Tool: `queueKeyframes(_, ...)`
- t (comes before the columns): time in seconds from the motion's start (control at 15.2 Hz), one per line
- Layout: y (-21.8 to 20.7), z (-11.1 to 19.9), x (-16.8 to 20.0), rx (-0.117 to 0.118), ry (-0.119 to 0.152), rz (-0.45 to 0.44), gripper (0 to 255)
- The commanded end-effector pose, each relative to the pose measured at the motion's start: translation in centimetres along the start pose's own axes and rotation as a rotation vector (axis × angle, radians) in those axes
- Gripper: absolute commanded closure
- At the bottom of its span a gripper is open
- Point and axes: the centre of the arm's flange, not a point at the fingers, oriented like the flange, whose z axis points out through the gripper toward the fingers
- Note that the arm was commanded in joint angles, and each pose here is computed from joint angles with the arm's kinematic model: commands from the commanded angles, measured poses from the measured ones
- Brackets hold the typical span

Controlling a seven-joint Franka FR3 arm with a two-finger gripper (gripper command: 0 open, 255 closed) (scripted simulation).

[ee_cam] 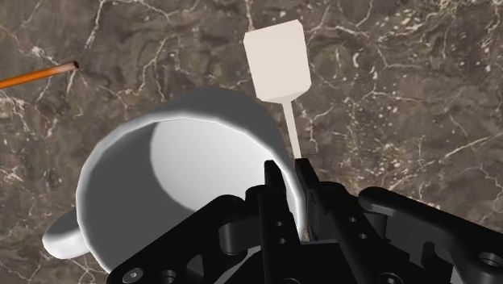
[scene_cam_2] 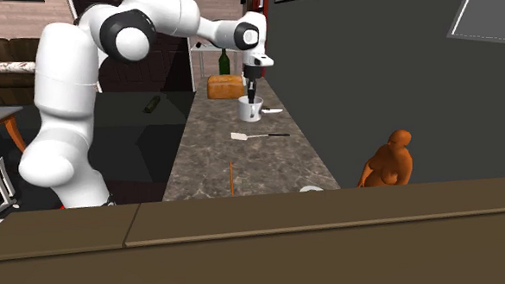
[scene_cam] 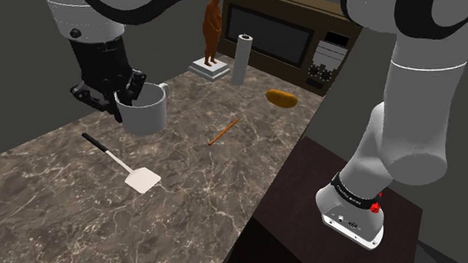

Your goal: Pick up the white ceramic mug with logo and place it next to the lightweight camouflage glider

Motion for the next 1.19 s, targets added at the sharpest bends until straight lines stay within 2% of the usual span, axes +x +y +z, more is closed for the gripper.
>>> queueKeyframes(0.0, -2.8, 0.0, -0.6, 0.000, 0.000, 0.002, 255)
queueKeyframes(0.59, -14.2, 0.2, -2.1, 0.000, 0.000, 0.002, 255)
queueKeyframes(1.12, -14.4, 4.4, -2.0, 0.000, 0.000, 0.002, 255)
